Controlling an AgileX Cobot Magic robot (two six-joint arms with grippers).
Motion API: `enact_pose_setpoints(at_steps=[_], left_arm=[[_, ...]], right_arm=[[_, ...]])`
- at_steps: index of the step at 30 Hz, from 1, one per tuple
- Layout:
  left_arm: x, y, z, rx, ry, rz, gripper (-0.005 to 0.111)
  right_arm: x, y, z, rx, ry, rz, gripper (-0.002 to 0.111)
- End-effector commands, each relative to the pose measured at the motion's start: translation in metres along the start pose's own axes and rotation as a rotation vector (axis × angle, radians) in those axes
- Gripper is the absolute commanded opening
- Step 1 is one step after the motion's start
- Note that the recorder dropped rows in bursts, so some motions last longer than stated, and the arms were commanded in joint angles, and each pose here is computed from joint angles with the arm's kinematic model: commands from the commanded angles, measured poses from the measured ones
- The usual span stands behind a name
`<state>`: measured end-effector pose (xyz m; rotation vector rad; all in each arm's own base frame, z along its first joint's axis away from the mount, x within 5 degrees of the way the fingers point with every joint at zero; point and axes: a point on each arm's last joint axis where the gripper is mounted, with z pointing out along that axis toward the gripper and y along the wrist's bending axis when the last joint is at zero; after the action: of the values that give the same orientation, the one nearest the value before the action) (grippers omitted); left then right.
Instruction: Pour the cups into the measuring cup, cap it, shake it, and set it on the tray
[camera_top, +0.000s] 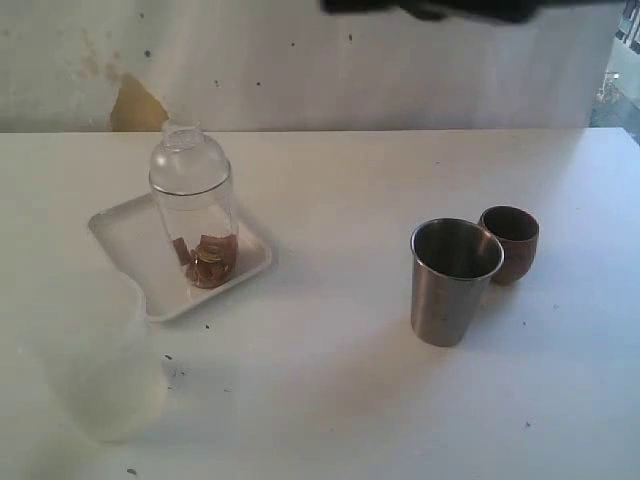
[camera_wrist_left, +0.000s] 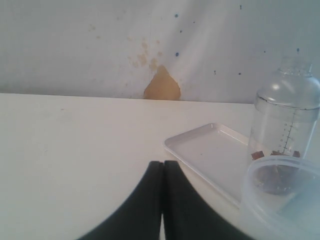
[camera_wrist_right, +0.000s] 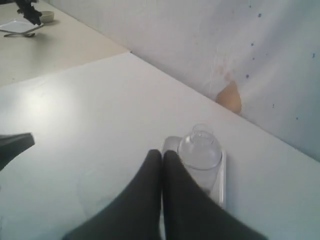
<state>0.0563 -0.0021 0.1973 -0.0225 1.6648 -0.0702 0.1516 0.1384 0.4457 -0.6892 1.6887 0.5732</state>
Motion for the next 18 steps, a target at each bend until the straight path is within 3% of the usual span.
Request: enact_pose_setpoints(at_steps=[1,6,18], left_arm=[[0.0,0.0,0.0,-0.001,-0.009,-0.007,0.001],[0.0,0.0,0.0,-0.001,-0.009,-0.007,0.001],[0.0,0.0,0.0,-0.001,-0.009,-0.007,0.001]], right_arm=[[0.016,0.008,-0.066,-0.028,0.054,-0.024,0.0],[0.026,0.016,-0.128,-0.052,0.052,-0.046,0.0],[0.045,0.025,-0.236,-0.043,-0.264,-0.085,0.0]])
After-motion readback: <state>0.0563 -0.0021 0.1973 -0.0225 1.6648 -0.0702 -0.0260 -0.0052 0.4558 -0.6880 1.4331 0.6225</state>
